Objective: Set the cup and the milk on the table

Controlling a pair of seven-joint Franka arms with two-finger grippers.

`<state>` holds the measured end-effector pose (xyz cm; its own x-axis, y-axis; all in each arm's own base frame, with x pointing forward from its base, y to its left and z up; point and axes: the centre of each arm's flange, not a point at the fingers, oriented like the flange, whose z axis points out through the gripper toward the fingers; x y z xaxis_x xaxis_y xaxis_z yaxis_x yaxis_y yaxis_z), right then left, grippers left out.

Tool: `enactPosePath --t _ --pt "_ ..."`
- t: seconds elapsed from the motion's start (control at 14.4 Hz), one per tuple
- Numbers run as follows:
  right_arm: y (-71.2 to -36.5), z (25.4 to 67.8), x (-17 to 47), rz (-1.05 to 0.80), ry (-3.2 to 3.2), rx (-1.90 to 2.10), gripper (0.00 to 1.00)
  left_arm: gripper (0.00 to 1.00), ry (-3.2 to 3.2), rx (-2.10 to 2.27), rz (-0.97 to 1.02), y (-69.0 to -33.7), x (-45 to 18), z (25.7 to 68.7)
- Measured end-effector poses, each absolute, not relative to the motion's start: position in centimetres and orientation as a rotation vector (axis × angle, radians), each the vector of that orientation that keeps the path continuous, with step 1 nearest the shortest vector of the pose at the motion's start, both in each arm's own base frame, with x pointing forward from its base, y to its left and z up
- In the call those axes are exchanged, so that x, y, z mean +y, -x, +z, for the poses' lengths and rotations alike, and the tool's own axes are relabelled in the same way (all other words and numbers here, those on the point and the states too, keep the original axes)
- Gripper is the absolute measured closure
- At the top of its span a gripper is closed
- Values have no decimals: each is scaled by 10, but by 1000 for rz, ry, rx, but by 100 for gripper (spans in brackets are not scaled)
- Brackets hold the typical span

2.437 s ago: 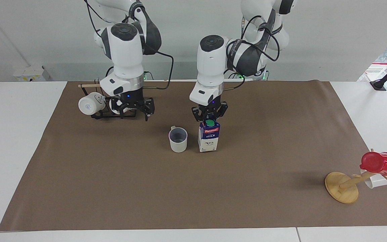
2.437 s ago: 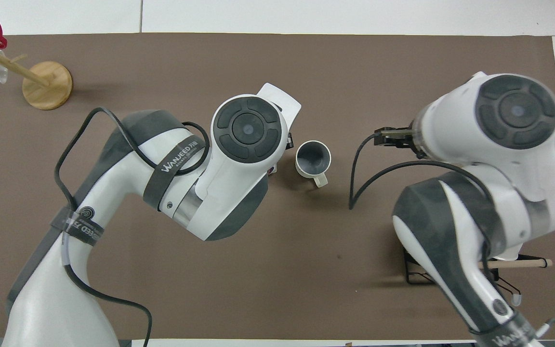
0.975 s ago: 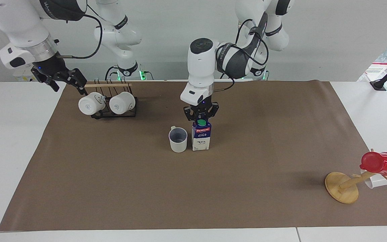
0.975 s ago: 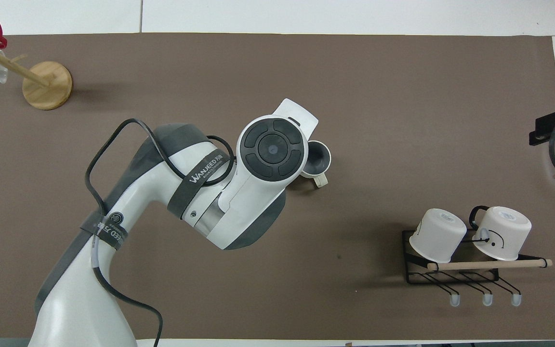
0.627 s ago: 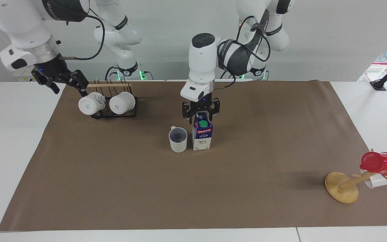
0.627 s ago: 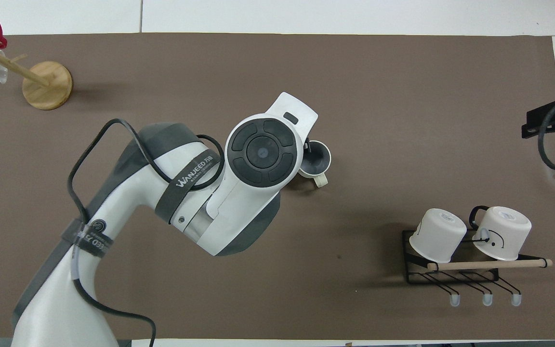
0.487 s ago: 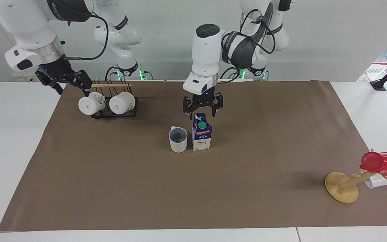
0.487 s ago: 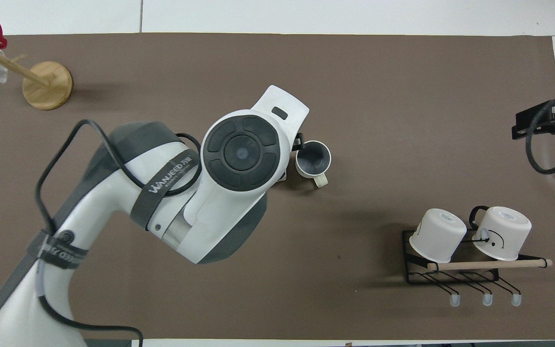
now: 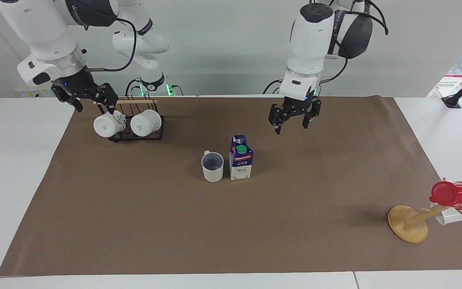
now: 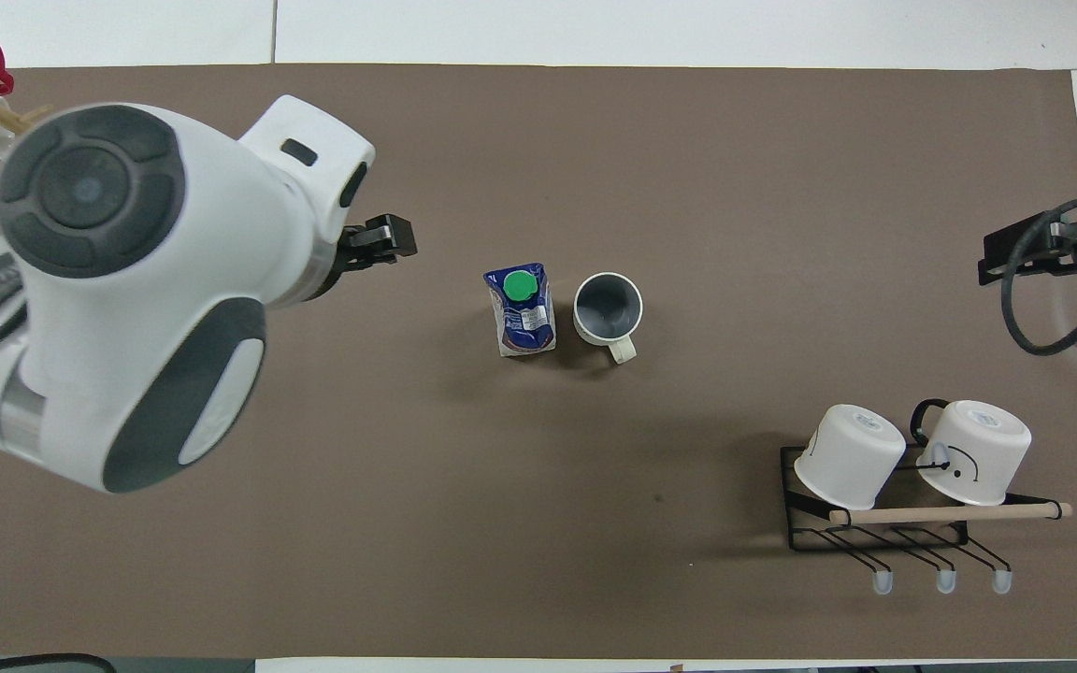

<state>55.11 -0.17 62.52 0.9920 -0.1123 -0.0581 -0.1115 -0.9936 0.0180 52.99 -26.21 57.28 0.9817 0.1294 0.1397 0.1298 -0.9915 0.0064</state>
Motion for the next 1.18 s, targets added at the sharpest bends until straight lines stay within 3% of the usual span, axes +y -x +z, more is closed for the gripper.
enactPosePath --t 0.49,0.91,1.18 --pt "-548 627 3 -87 -3133 -158 0 0 3139 -38 -100 -538 -126 602" --pt "-548 626 3 -90 -3133 -154 0 0 3170 55 -86 -538 -65 643" --pt "-548 627 3 -87 -3133 -155 0 0 3167 70 -52 -547 -38 642"
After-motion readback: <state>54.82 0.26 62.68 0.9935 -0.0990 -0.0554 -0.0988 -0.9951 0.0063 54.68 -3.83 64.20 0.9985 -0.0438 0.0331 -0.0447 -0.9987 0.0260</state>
